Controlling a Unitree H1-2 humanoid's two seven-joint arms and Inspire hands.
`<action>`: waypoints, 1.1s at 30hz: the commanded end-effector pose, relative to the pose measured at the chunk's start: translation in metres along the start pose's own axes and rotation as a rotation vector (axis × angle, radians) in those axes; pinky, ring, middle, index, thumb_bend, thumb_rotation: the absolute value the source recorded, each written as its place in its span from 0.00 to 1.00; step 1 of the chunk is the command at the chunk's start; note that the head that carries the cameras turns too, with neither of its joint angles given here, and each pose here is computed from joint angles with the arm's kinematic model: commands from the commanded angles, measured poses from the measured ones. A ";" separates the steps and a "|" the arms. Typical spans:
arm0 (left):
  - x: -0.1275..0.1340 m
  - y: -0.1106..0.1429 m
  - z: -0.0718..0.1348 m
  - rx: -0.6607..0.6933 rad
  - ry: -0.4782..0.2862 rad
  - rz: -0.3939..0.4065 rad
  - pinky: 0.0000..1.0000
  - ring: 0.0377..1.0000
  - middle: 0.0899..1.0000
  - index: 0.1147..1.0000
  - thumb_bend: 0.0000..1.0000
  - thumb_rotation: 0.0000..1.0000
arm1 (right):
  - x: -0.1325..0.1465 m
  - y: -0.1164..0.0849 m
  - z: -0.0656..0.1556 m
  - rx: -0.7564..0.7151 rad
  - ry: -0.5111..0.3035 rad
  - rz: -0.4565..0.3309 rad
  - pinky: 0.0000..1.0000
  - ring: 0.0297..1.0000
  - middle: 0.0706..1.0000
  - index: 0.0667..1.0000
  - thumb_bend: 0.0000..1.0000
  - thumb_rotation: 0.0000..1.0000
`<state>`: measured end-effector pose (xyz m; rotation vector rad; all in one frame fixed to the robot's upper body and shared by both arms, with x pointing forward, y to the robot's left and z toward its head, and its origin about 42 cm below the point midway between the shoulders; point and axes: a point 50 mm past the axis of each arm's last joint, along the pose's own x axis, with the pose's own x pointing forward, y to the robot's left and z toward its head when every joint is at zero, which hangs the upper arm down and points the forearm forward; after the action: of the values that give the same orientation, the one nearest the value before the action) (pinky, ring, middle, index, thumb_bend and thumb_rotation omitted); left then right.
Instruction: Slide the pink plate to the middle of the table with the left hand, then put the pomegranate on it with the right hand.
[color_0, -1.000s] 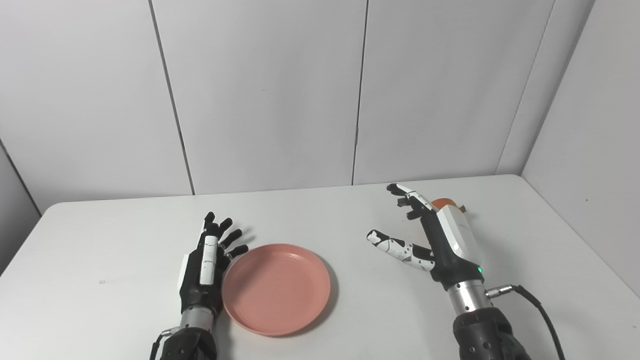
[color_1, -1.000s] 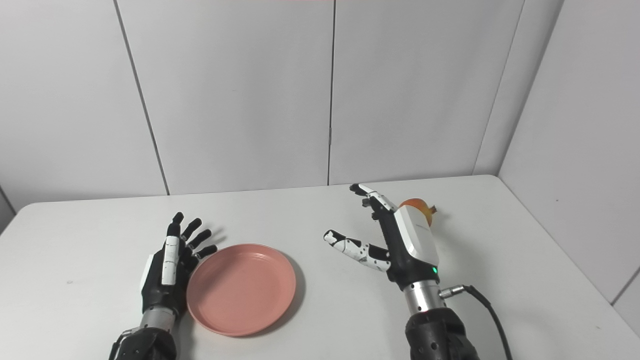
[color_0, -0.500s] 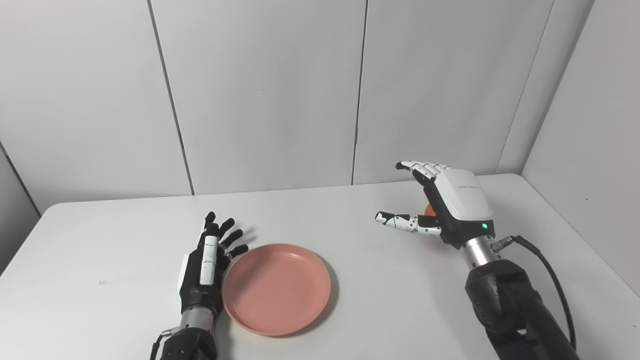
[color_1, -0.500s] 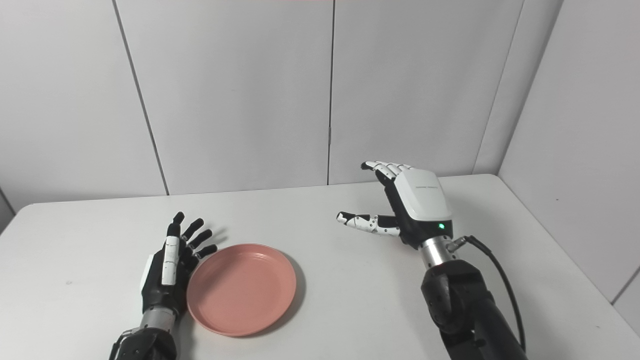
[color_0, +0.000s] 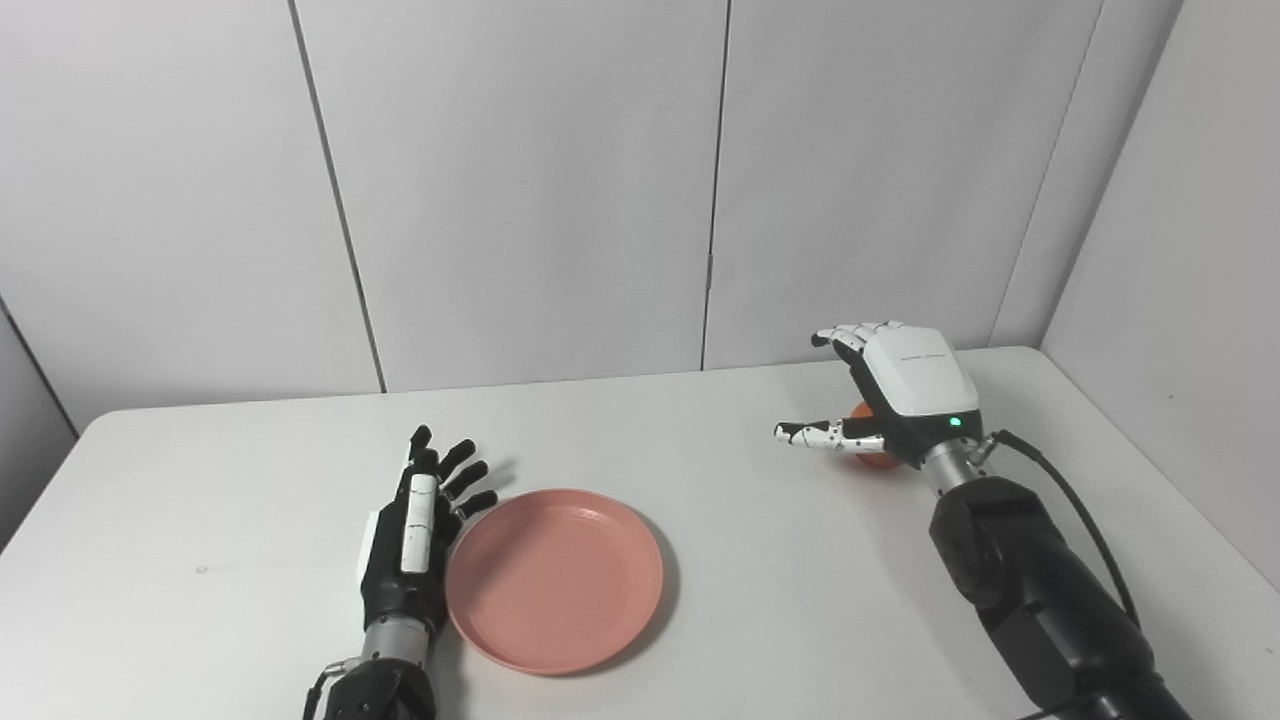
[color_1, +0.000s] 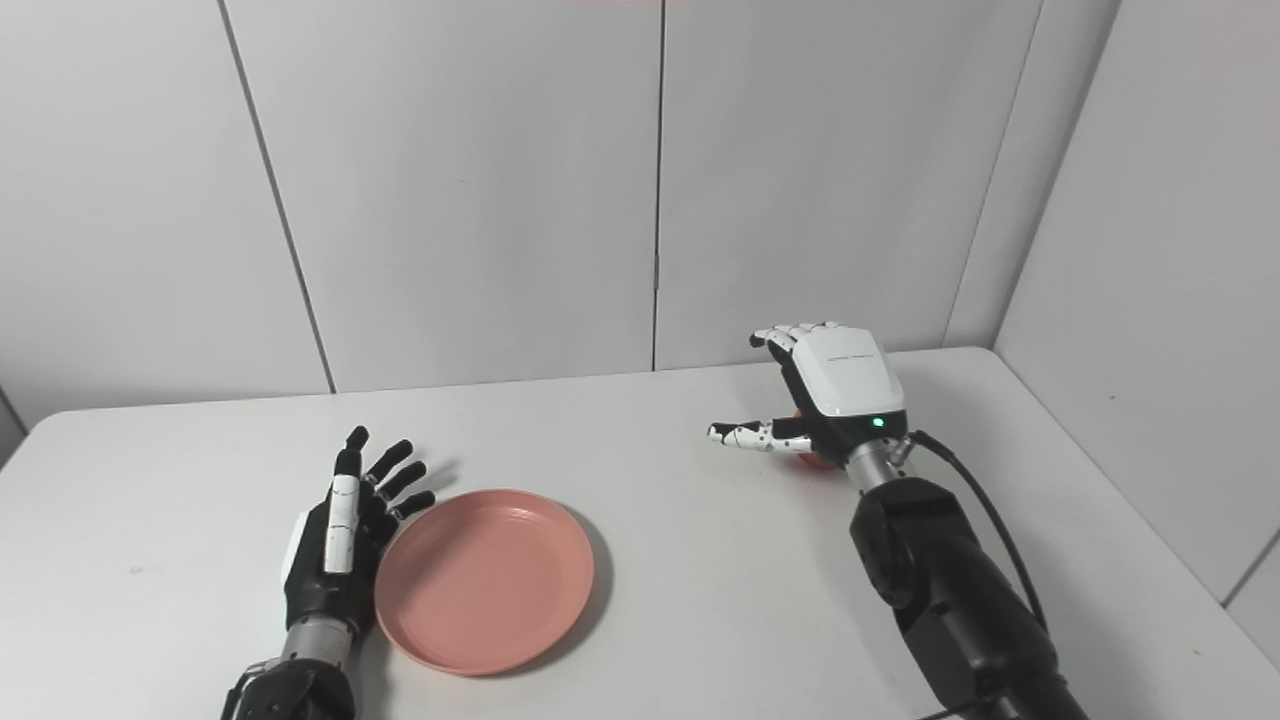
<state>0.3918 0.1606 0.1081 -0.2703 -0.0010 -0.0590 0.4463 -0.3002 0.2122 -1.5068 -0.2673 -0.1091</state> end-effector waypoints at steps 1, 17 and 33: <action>-0.004 -0.002 -0.012 -0.028 0.056 0.003 0.69 0.80 0.83 0.97 0.83 0.85 | 0.024 -0.031 -0.005 -0.027 -0.015 -0.104 0.79 0.78 0.77 0.72 0.87 0.79; -0.006 -0.005 -0.012 -0.030 0.051 -0.001 0.69 0.80 0.82 0.96 0.84 0.84 | 0.040 -0.003 -0.027 0.015 0.113 0.001 0.75 0.75 0.77 0.73 0.88 0.79; -0.007 -0.004 -0.011 -0.028 0.056 -0.005 0.70 0.80 0.81 0.98 0.83 0.85 | 0.025 0.025 -0.034 0.037 0.178 0.106 0.76 0.76 0.77 0.73 0.87 0.77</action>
<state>0.3894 0.1594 0.1089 -0.2771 -0.0059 -0.0635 0.4705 -0.3251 0.1706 -1.4641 -0.0147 -0.0972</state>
